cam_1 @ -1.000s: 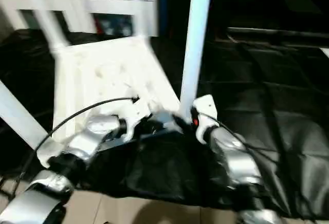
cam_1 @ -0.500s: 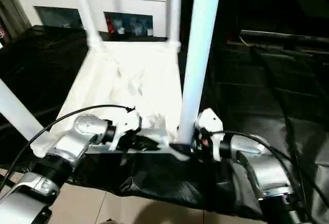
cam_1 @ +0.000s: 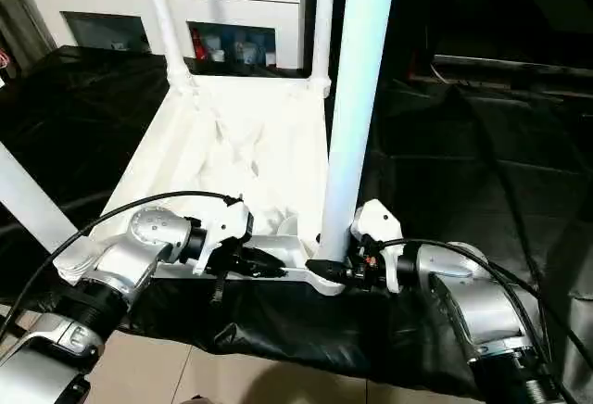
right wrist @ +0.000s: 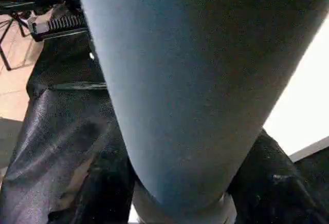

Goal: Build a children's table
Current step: Rotate leg to tighten

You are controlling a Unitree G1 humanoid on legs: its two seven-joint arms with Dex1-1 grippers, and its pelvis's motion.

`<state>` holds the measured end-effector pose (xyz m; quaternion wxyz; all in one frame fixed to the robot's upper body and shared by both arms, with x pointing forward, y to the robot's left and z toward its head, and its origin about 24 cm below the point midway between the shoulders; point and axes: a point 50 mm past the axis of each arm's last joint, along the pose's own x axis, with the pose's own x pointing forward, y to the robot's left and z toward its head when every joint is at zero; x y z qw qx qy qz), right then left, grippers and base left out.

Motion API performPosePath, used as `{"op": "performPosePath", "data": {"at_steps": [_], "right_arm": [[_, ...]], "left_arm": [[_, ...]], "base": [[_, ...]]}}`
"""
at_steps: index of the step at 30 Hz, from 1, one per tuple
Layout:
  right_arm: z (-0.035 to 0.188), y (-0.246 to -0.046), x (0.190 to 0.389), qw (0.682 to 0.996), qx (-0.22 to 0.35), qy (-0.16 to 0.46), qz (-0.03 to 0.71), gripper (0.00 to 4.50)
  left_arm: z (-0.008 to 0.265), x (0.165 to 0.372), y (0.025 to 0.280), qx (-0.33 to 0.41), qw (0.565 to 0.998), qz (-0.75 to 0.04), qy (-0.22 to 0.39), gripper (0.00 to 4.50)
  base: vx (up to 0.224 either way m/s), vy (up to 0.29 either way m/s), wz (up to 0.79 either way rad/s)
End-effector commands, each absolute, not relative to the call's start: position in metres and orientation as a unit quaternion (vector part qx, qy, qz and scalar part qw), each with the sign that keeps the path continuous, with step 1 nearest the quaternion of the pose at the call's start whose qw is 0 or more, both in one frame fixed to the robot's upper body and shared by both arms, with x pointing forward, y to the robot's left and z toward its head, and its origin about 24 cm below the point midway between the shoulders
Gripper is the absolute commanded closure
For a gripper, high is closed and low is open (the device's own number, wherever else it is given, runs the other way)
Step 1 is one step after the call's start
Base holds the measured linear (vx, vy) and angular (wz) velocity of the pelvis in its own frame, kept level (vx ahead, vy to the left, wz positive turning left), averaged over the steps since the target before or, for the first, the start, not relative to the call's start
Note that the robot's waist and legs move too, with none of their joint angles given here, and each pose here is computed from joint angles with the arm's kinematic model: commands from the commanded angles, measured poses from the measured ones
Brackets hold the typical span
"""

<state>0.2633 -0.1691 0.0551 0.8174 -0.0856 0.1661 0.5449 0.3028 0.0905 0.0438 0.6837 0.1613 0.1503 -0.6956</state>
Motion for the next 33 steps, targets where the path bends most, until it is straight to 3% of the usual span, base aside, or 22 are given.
{"op": "performPosePath", "data": {"at_steps": [1,5,6,7,10,13,18,20,22,26,33], "right_arm": [[0.035,-0.142,0.245,0.78,-0.043,0.196,0.593,2.5],[0.033,-0.137,0.252,0.817,-0.029,0.181,0.547,2.51],[0.031,-0.136,0.258,0.839,-0.028,0.177,0.514,2.52],[0.025,-0.134,0.272,0.885,-0.019,0.177,0.43,2.52],[0.019,-0.131,0.291,0.93,-0.007,0.18,0.322,2.54],[0.018,-0.123,0.301,0.944,0.011,0.183,0.274,2.54],[0.023,-0.103,0.307,0.944,0.007,0.167,0.285,2.54],[0.029,-0.092,0.309,0.942,0.013,0.142,0.305,1.99],[0.032,-0.092,0.309,0.937,0.036,0.138,0.317,1.85],[0.035,-0.1,0.304,0.928,0.027,0.137,0.346,1.41],[0.035,-0.133,0.294,0.91,-0.03,0.145,0.387,1.36]], "left_arm": [[0.062,0.31,0.074,0.158,0.713,-0.677,0.094,4.5],[0.063,0.316,0.063,0.155,0.743,-0.646,0.085,4.5],[0.064,0.318,0.058,0.155,0.753,-0.635,0.082,4.5],[0.066,0.321,0.045,0.149,0.772,-0.613,0.075,4.5],[0.068,0.323,0.027,0.141,0.792,-0.59,0.068,4.5],[0.07,0.325,0.016,0.132,0.803,-0.577,0.066,4.5],[0.072,0.324,0.007,0.137,0.804,-0.576,0.061,4.5],[0.07,0.324,0.008,0.153,0.801,-0.576,0.059,4.5],[0.069,0.324,0.012,0.156,0.799,-0.578,0.058,4.5],[0.069,0.324,0.02,0.157,0.793,-0.586,0.056,4.5],[0.07,0.321,0.035,0.15,0.768,-0.62,0.057,4.5]], "base": [[0.0,0.0,0.0],[0.0,0.0,0.0],[0.0,0.0,0.0],[0.0,0.0,0.0],[-0.042,0.01,-0.08],[0.0,0.0,0.0],[0.0,0.0,0.0],[0.0,0.0,0.0],[0.0,0.0,0.0],[0.0,0.0,0.0],[0.0,0.0,0.0]]}}
